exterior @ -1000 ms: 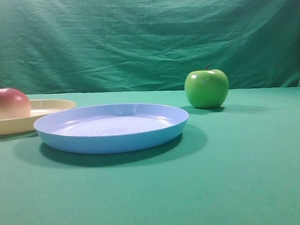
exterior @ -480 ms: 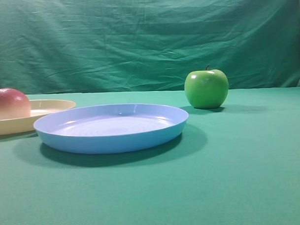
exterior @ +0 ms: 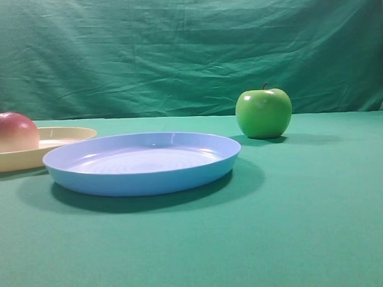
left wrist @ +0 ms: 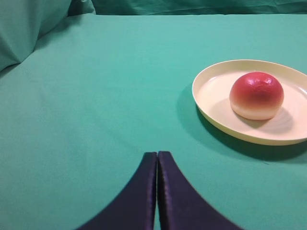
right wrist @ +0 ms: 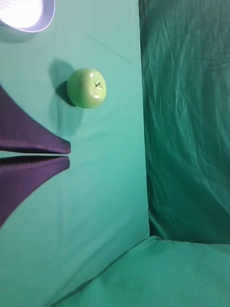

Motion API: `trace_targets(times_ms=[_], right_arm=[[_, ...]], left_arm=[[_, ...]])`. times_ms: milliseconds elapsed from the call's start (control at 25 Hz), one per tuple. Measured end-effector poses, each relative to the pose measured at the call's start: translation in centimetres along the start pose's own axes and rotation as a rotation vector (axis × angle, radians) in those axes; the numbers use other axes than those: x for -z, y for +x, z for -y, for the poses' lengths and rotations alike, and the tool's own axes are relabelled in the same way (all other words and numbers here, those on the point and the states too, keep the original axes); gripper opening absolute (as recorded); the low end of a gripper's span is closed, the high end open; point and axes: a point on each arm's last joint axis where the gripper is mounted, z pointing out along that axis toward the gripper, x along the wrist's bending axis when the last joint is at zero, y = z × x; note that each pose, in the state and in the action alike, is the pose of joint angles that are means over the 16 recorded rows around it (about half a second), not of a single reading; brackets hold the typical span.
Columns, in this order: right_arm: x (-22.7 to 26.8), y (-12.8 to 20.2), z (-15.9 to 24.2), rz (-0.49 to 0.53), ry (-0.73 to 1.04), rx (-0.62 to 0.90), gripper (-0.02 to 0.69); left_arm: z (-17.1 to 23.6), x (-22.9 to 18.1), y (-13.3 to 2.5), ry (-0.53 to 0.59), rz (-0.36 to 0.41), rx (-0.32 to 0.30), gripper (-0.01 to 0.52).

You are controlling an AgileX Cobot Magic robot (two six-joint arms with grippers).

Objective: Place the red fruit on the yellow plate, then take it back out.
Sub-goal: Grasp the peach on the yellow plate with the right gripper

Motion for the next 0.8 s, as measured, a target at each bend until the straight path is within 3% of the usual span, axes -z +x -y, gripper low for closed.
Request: trace_targets(times_ms=[400, 800], right_arm=[[-1.3, -0.1, 7.0, -0.004, -0.025, 0.022, 0.0], [-1.8, -0.2, 9.3, 0.006, 0.028, 0.024, 0.0]], left_arm=[[0.0, 0.0, 0.0, 0.0, 0.0, 0.0, 0.0], [0.0, 0.0, 0.0, 0.0, 0.0, 0.0, 0.0]])
